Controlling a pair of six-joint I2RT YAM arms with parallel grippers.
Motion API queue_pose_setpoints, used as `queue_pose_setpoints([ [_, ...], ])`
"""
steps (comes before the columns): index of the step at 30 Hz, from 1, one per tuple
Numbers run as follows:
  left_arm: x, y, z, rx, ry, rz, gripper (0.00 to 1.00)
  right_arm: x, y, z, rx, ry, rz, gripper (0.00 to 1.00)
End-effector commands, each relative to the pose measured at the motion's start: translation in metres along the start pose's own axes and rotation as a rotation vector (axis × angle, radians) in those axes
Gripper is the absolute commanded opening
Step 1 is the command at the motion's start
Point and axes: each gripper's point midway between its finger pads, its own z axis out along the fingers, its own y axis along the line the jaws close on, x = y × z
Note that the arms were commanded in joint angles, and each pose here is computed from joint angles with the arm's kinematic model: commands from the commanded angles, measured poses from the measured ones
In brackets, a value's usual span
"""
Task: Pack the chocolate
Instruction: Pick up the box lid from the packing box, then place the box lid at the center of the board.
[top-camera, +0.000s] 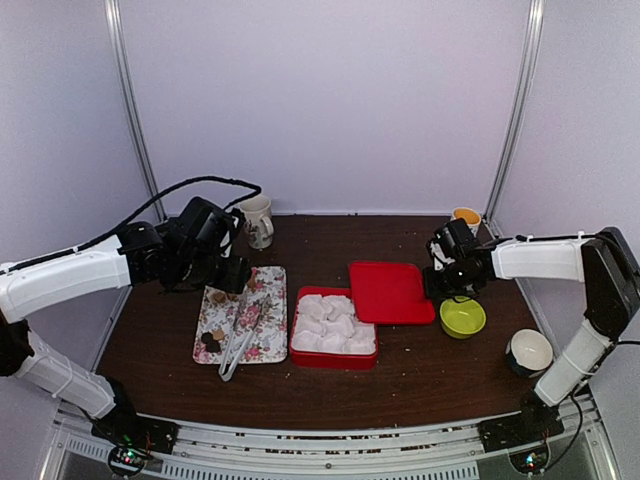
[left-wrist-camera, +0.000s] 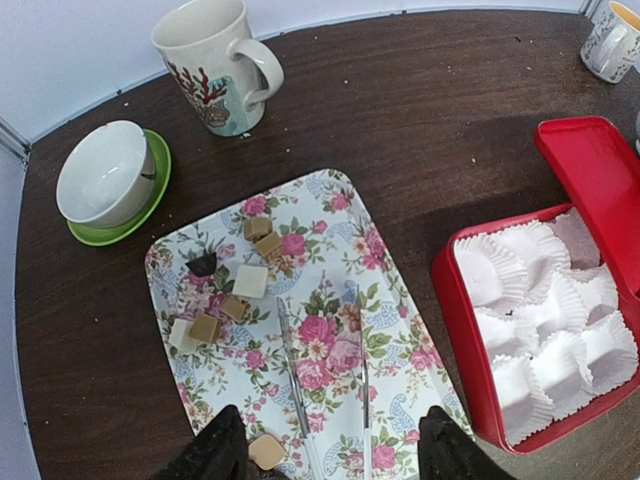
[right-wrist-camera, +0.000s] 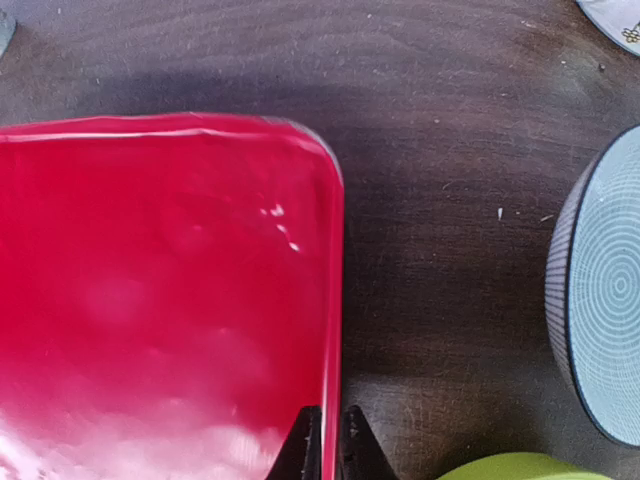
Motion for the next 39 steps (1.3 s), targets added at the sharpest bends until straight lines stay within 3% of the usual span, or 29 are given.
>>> queue_pose_setpoints([
  [1,-0.013,-0.007,0.003,0.029,-0.031,-0.019,0.61,-0.001,-0.005,0.006,0.022,-0.009,-0.001,0.14],
  [4,-0.014,-0.006,0.003,0.023,-0.029,-0.015,0.61,-0.005,-0.005,-0.002,0.026,-0.031,-0.019,0.27],
  [8,-0.015,-0.006,0.004,0.02,-0.028,-0.018,0.61,-0.008,0.018,-0.017,-0.044,-0.054,-0.083,0.28],
  [13,-0.018,-0.008,0.004,0.026,-0.034,-0.02,0.61,-0.006,0.074,-0.033,-0.198,-0.064,-0.142,0.38],
  [25,-0.018,-0.009,0.004,0.029,-0.031,-0.015,0.61,0.0,0.143,-0.022,-0.311,-0.036,-0.153,0.43],
  [39,-0.01,0.003,0.008,-0.046,0.0,-0.01,0.61,0.019,0.123,0.001,-0.179,0.05,-0.147,0.34],
])
